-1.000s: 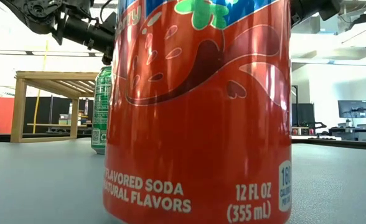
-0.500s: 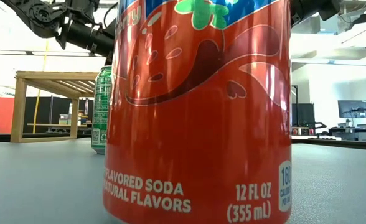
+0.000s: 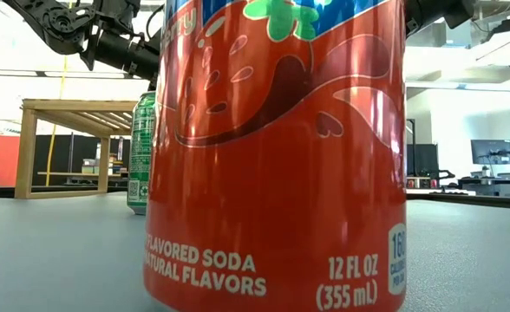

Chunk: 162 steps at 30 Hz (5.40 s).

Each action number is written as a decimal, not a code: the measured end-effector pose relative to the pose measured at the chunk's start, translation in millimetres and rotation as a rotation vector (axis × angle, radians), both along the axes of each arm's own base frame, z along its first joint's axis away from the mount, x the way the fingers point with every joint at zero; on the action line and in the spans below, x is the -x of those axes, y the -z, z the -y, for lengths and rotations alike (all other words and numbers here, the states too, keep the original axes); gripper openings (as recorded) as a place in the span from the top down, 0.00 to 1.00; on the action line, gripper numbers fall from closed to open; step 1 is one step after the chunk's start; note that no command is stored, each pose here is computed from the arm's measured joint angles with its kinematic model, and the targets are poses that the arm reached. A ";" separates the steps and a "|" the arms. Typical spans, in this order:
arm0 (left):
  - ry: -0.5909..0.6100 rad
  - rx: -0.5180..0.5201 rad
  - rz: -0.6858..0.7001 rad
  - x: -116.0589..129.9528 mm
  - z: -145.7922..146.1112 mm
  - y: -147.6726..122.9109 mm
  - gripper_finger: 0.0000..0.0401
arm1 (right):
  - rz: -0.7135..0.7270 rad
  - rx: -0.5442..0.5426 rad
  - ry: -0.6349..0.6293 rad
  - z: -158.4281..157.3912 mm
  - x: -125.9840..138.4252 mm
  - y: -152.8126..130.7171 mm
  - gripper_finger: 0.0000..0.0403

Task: Place canned beverage on shelf
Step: Put the top red soda can on the shelf aligned with the other red soda can, then put the top green soda can on the shelf aligned with the other green soda can

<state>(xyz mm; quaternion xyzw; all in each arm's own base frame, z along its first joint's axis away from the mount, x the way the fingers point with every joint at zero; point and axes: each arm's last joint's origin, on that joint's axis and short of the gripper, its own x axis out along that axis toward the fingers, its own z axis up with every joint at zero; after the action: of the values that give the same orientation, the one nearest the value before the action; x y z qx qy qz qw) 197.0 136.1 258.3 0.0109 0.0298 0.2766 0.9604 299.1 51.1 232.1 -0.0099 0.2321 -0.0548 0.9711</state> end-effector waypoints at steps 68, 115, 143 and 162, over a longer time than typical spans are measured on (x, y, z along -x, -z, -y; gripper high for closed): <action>0.048 0.207 -0.151 39.9 28.6 -3.3 0.15 | 0.007 -0.009 0.006 0.5 -0.4 -0.6 0.06; 0.564 0.098 -0.336 20.3 218.1 14.7 0.15 | 0.184 -0.089 -0.106 -21.6 -5.5 -23.8 0.06; 0.651 0.155 -0.452 -49.9 175.9 63.8 0.15 | 0.126 -0.059 -0.126 -26.8 -2.4 -18.5 0.06; 0.650 0.196 -0.502 -54.3 177.0 76.8 0.23 | 0.128 -0.051 -0.130 -26.8 -2.5 -18.7 0.06</action>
<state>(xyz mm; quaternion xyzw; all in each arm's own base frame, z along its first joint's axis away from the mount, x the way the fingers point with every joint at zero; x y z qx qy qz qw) 251.3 -40.9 181.5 -0.0045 0.2839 -0.0560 0.9572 301.6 77.8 250.8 0.0035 0.1697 0.0137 0.9854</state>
